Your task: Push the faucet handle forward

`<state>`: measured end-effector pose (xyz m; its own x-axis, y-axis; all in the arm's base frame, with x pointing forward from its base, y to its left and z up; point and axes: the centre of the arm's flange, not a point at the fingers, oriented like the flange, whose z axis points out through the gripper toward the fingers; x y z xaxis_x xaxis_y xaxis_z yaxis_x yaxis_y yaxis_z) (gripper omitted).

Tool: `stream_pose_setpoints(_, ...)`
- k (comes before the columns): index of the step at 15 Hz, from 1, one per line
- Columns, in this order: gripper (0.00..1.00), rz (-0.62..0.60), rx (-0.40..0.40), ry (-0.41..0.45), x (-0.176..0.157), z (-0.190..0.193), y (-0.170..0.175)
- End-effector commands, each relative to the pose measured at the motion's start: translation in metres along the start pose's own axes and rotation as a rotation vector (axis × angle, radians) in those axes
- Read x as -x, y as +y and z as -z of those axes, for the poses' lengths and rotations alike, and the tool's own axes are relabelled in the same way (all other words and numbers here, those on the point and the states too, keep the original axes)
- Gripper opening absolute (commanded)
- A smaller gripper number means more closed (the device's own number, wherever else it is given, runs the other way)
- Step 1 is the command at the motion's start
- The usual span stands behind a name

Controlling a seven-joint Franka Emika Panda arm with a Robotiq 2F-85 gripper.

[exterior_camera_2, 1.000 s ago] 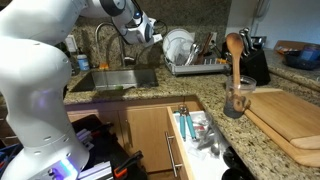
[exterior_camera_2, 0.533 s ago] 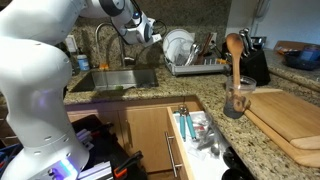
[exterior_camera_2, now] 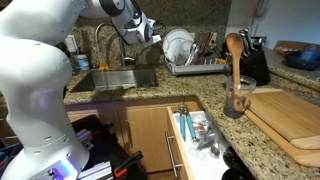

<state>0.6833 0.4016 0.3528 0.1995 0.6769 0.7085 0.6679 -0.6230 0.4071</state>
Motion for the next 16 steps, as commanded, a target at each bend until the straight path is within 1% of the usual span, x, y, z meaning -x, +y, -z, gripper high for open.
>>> stream_pose_setpoints(1,0.79,-0.108,-0.087,-0.138,0.012,-0.002,-0.004)
stream_pose_setpoints(2,0.87,-0.137,-0.100,-0.173,0.013,-0.001,-0.007)
stream_pose_setpoints(4,0.99,-0.185,-0.171,-0.192,0.011,0.005,-0.010)
stream_pose_setpoints(5,1.00,-0.145,-0.115,-0.156,0.011,-0.011,-0.016)
stream_pose_setpoints(6,0.89,-0.148,-0.124,-0.156,0.008,-0.010,-0.018)
stream_pose_setpoints(8,1.00,-0.147,-0.120,-0.156,0.008,-0.010,-0.019)
stream_pose_setpoints(16,1.00,-0.148,-0.119,-0.158,0.009,-0.011,-0.018)
